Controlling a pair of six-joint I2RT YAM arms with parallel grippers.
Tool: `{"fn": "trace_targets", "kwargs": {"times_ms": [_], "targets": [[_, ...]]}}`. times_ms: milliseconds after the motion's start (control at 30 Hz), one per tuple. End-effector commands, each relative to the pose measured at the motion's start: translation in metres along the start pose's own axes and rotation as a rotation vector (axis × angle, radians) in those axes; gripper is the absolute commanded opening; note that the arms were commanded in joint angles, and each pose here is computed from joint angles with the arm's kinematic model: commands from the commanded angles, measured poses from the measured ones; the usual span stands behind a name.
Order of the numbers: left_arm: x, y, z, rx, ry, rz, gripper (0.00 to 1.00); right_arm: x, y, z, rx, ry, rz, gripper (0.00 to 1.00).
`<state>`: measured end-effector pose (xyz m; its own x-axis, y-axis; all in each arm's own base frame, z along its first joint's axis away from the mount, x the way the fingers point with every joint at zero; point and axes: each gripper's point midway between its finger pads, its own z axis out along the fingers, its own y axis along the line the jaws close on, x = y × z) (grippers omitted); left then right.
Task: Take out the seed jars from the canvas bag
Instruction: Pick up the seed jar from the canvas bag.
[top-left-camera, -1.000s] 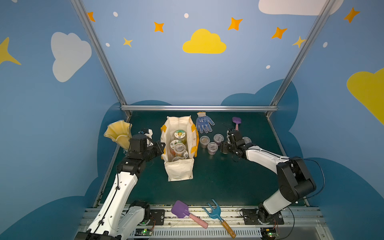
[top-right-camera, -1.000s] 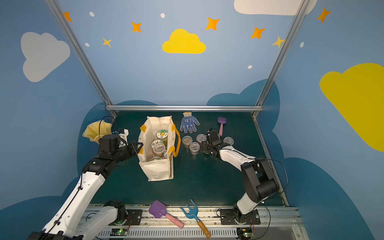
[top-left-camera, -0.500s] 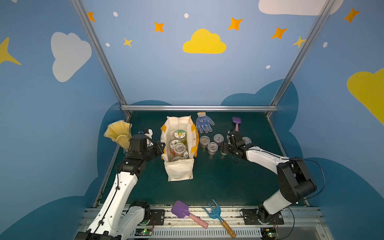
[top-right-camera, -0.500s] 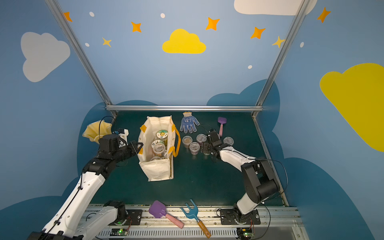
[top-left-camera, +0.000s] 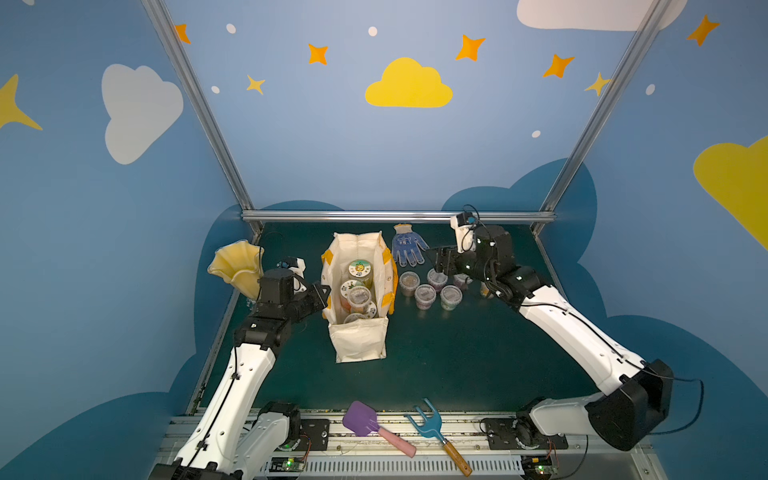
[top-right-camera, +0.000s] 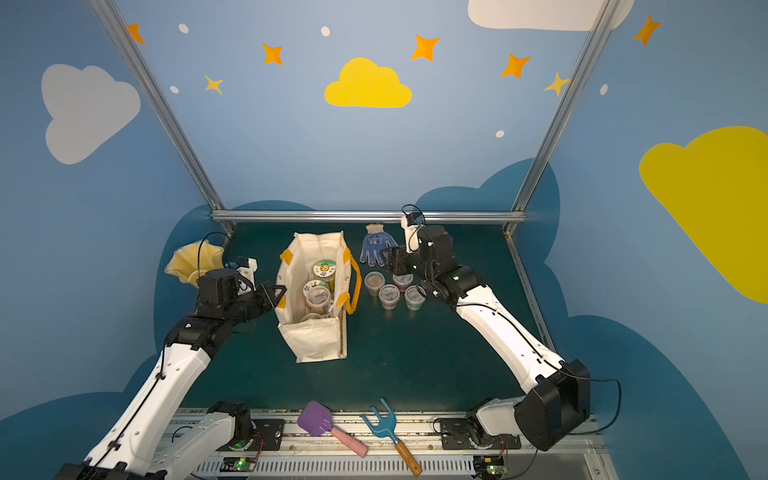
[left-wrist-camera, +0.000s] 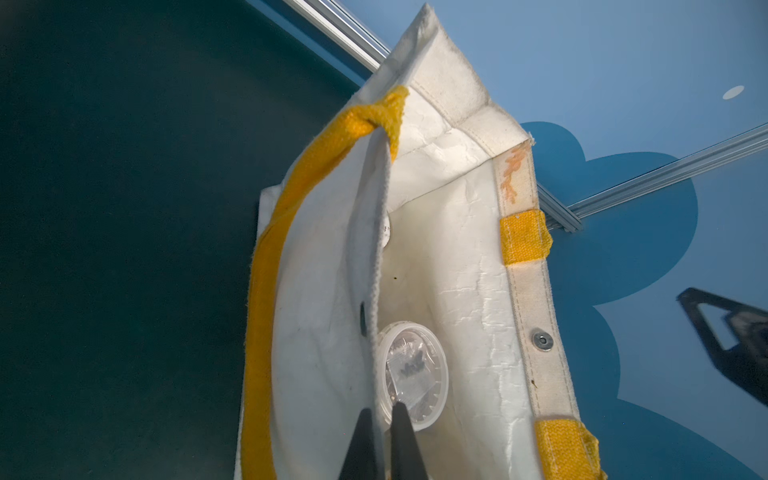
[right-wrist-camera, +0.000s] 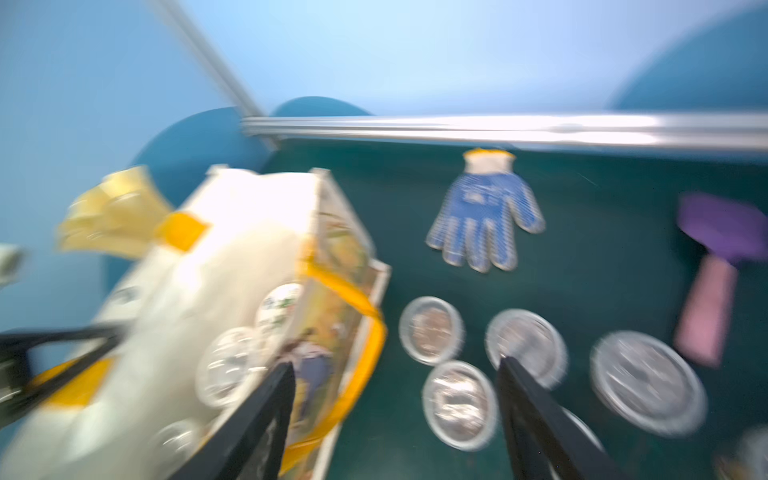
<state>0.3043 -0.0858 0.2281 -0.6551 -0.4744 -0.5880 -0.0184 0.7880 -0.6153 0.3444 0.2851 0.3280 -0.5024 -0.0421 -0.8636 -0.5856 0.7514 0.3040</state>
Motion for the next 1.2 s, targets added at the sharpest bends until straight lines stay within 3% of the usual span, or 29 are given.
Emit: {"fn": "trace_targets", "kwargs": {"times_ms": [0, 233, 267, 367, 467, 567, 700, 900, 1167], "targets": [[-0.004, -0.006, -0.003, 0.025, -0.017, 0.021, 0.07, 0.028, 0.059, 0.015, -0.157, 0.168, -0.15, 0.74], [-0.005, -0.007, -0.006, 0.024, -0.026, 0.017, 0.08, 0.064, 0.12, 0.063, -0.24, 0.276, -0.218, 0.75], [-0.006, -0.007, -0.008, 0.02, -0.031, 0.011, 0.18, 0.071, 0.124, 0.068, -0.236, 0.291, -0.229, 0.75], [-0.01, -0.007, -0.017, -0.005, -0.042, -0.008, 0.64, 0.088, 0.132, 0.077, -0.226, 0.33, -0.245, 0.75], [-0.008, -0.008, -0.028, -0.026, -0.03, -0.052, 0.83, 0.101, 0.14, 0.08, -0.22, 0.347, -0.277, 0.75], [0.0, -0.005, -0.04, -0.044, -0.038, -0.104, 0.87, 0.105, 0.144, 0.081, -0.201, 0.349, -0.319, 0.76], [0.017, 0.002, -0.055, -0.068, -0.056, -0.172, 0.86, 0.108, 0.147, 0.081, -0.196, 0.35, -0.334, 0.76], [0.049, 0.001, -0.057, -0.04, -0.004, -0.183, 0.54, 0.113, 0.147, 0.083, -0.195, 0.359, -0.316, 0.76], [0.074, 0.006, -0.05, -0.056, 0.055, -0.151, 0.29, 0.115, 0.133, 0.086, -0.145, 0.369, -0.255, 0.76]]}}
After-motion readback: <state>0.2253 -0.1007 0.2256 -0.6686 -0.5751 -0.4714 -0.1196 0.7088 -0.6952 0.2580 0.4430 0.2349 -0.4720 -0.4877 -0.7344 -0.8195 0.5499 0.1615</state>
